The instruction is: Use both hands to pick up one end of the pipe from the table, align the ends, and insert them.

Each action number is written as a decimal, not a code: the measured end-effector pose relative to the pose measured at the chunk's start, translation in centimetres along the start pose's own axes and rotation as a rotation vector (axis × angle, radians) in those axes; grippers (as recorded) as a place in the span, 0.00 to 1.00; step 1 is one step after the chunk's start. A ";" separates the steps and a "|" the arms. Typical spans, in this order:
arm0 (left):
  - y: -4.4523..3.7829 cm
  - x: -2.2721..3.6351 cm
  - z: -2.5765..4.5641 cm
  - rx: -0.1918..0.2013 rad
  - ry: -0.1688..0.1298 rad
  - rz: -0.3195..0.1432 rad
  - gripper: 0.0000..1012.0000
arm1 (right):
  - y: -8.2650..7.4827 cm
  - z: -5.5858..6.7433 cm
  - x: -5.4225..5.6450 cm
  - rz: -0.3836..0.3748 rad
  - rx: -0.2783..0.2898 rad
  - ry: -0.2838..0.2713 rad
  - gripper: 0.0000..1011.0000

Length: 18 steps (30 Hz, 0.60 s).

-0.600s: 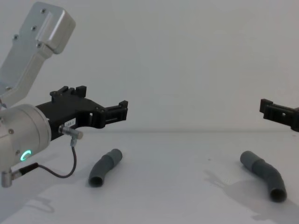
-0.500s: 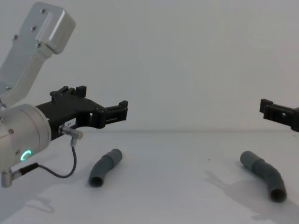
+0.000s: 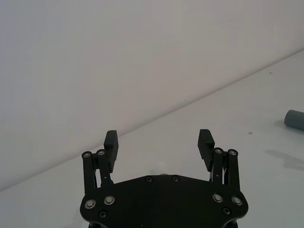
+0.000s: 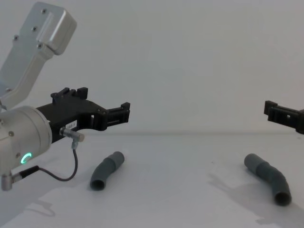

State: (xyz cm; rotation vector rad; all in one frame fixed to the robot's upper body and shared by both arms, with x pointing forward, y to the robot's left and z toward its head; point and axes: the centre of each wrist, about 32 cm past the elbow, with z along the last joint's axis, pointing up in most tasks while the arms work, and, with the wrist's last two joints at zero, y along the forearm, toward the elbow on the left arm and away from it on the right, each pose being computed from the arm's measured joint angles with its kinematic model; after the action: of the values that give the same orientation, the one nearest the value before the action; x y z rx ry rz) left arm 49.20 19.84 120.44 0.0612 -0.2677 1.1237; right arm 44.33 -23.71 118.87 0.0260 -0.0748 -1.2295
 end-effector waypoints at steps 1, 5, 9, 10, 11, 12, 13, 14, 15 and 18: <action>0.00 0.00 0.00 0.000 0.000 0.000 0.99 | 0.0 0.0 0.0 0.000 0.000 0.000 0.99; 0.00 0.00 0.00 0.000 0.000 0.000 0.99 | 0.0 0.0 0.0 0.000 0.000 0.000 0.99; 0.00 0.00 0.00 0.000 0.000 0.000 0.99 | 0.0 0.0 0.0 0.000 0.000 0.000 0.99; 0.00 0.00 0.00 0.000 0.000 0.000 0.99 | 0.0 0.0 0.0 0.000 0.000 0.000 0.99; 0.00 0.00 0.00 0.000 0.000 0.000 0.99 | 0.0 0.0 0.0 0.000 0.000 0.000 0.99; 0.00 0.00 0.00 0.000 0.000 0.000 0.99 | 0.0 0.0 0.0 0.000 0.000 0.000 0.99; 0.00 0.00 0.00 0.000 0.000 0.000 0.99 | 0.0 0.0 0.0 0.000 0.000 0.000 0.99; 0.00 0.00 0.00 0.000 0.000 0.000 0.99 | 0.0 0.0 0.0 0.000 0.000 0.000 0.99; 0.00 0.00 0.00 0.000 0.000 0.000 0.99 | 0.0 0.0 0.0 0.000 0.000 0.000 0.99; 0.00 0.00 0.00 0.000 0.000 0.000 0.99 | 0.0 0.0 0.0 0.000 0.000 0.000 0.99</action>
State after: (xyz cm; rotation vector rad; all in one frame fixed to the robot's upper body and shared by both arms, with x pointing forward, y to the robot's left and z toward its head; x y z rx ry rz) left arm 49.20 19.84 120.44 0.0611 -0.2677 1.1237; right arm 44.33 -23.71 118.87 0.0260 -0.0748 -1.2295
